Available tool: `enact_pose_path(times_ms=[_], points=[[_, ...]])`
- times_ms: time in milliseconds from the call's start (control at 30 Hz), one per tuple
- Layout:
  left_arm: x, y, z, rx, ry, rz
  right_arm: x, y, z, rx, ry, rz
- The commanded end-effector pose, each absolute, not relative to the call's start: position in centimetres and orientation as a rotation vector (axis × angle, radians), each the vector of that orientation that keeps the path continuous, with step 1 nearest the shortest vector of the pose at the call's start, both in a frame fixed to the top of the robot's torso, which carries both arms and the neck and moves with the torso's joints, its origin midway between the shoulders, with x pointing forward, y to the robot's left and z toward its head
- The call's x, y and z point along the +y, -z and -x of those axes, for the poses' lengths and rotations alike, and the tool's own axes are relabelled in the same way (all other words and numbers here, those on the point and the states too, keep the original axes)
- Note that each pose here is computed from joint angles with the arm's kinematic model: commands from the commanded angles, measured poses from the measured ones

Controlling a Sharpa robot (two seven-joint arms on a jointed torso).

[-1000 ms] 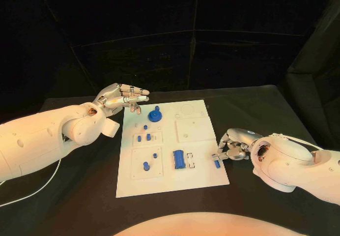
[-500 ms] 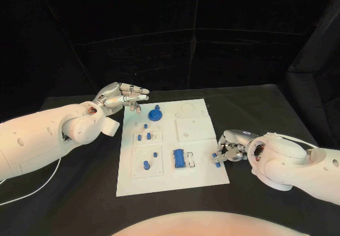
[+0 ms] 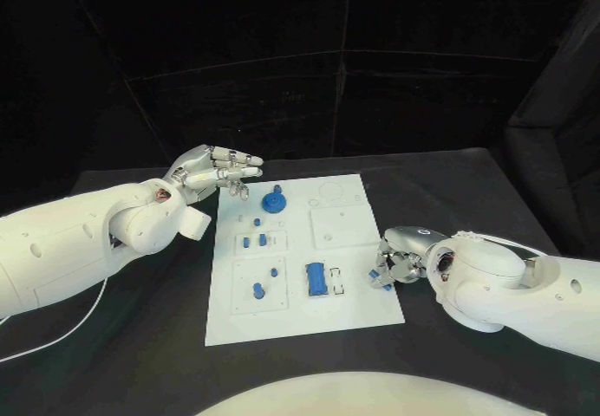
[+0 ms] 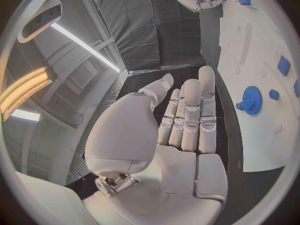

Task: Assemble the parts on the task board

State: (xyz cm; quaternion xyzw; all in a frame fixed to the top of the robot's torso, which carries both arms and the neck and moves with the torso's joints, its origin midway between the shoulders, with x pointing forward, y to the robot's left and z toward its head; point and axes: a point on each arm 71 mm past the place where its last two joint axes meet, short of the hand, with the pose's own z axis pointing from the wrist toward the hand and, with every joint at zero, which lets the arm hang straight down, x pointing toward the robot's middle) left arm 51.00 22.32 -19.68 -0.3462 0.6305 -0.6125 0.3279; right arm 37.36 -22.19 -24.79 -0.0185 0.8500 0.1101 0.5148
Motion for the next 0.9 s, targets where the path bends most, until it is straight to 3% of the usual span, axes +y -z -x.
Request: enact_pose_path(times_ms=[33, 367, 733, 900], points=[[22.2, 19.6, -51.0, 1.650, 1.618, 0.905, -22.2, 25.6, -37.1, 2.077, -0.184, 0.130], [22.3, 19.6, -50.9, 1.651, 1.616, 0.907, -21.7, 25.5, -36.8, 2.069, -0.214, 0.101], [22.3, 19.8, -50.9, 1.655, 1.616, 0.907, -21.5, 24.7, -36.0, 2.071, -0.485, -0.171], [22.2, 19.8, -50.9, 1.658, 1.617, 0.907, -21.4, 24.6, -35.9, 2.061, -0.560, -0.258]])
